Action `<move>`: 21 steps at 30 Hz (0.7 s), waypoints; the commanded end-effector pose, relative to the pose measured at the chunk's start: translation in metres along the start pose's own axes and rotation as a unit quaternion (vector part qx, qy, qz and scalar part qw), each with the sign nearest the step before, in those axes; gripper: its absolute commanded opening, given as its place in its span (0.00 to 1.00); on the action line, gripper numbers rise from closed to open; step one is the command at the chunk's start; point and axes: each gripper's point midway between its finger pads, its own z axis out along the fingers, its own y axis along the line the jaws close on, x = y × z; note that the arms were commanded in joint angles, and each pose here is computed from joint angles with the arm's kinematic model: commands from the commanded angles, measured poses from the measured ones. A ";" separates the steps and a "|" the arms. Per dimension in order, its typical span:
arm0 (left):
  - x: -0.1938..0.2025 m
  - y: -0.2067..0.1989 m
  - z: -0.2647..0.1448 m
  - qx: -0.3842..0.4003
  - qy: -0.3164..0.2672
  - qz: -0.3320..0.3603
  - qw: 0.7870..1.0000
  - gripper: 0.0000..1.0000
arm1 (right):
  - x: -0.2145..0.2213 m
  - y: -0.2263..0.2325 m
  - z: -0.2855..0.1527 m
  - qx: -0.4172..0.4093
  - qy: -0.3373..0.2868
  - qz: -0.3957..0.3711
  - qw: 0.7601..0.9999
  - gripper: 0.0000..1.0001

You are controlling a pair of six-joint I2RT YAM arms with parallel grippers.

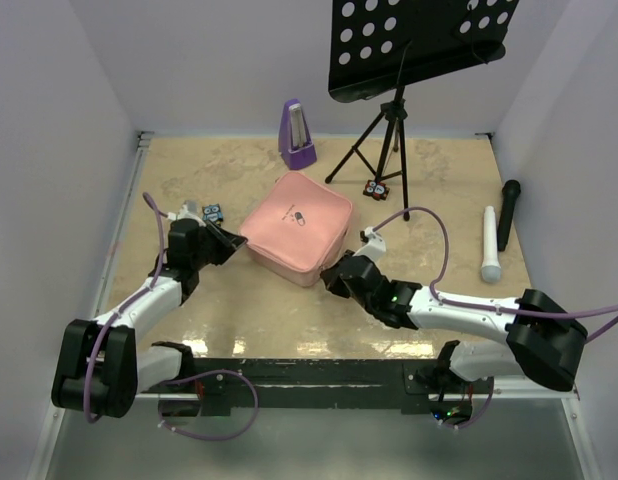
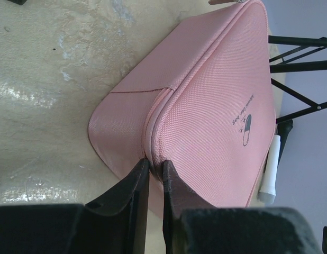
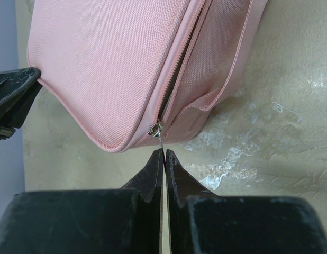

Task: Organize the medicine kit
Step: Zip the medicine box at the center of the board.

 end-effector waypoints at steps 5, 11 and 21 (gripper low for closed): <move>-0.057 0.010 -0.007 -0.046 -0.101 0.026 0.993 0.57 | -0.011 -0.052 0.003 0.089 -0.030 -0.057 0.994 0.00; -0.048 0.004 -0.019 -0.032 -0.083 0.026 0.996 0.78 | -0.009 -0.053 0.005 0.089 -0.026 -0.072 0.993 0.00; 0.028 -0.065 -0.038 0.083 -0.025 0.010 0.996 0.81 | 0.002 -0.036 0.008 0.066 -0.017 -0.088 0.994 0.00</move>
